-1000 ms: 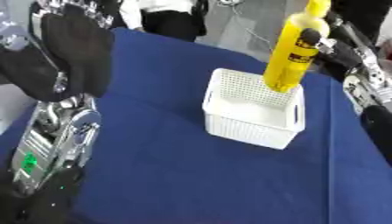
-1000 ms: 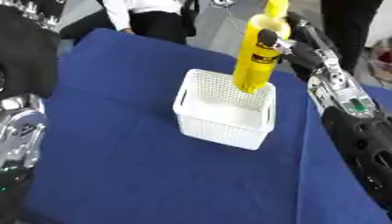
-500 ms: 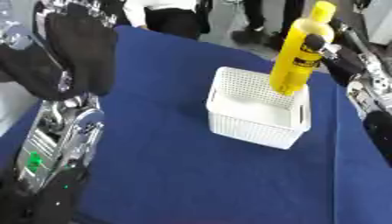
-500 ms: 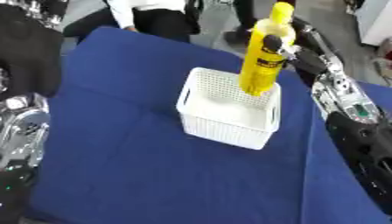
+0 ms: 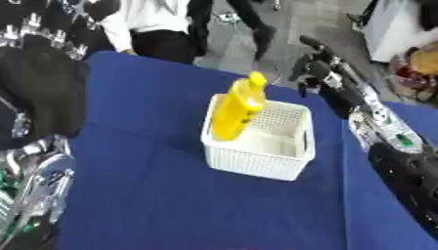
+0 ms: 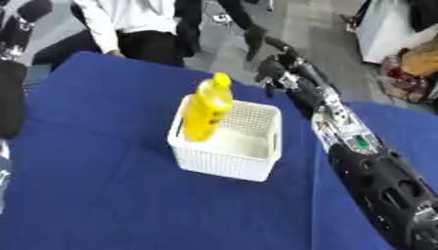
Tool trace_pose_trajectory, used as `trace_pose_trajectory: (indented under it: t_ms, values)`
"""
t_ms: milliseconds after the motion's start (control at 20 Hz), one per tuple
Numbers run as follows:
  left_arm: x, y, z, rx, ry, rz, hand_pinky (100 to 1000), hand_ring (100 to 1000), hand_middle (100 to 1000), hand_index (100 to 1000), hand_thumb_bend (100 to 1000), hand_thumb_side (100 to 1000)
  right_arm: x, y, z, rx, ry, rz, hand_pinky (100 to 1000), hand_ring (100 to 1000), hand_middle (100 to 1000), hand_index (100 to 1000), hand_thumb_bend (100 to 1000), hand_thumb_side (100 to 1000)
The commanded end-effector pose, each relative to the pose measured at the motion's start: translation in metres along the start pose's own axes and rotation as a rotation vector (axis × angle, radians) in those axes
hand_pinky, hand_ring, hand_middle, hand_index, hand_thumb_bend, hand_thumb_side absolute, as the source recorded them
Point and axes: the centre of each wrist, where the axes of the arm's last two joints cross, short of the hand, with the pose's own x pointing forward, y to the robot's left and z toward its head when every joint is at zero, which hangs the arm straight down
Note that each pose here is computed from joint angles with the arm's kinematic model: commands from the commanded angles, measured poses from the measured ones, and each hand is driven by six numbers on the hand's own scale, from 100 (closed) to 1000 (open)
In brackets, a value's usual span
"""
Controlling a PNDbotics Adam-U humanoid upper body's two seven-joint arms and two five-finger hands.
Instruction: Pick up objects on the table and place them in the box.
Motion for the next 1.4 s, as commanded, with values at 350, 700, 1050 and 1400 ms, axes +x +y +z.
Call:
trace_pose_trajectory:
  t_ms: [350,700,1050,1400]
  values:
    - [0.007,0.006,-0.002,-0.013,-0.009,-0.038,795,812,844,827,301,1000,0.037,-0.031,0.033,-0.006,-0.092,0.123,641,723,700,1000,754,992]
    - [0.011,0.023,0.012,0.006,0.022,-0.13,793,811,844,827,297,1000,0.076,-0.009,0.109,-0.266,-0.34,0.124,622,693,664,992,601,1000]
    - [0.013,0.035,0.029,-0.003,0.052,-0.202,792,812,845,827,293,1000,0.092,0.047,0.152,-0.412,-0.447,0.161,603,669,628,906,465,1000]
    - [0.013,0.035,0.029,-0.012,0.032,-0.202,793,812,844,828,293,1000,0.093,0.059,0.161,-0.552,-0.542,0.23,577,642,608,845,342,1000]
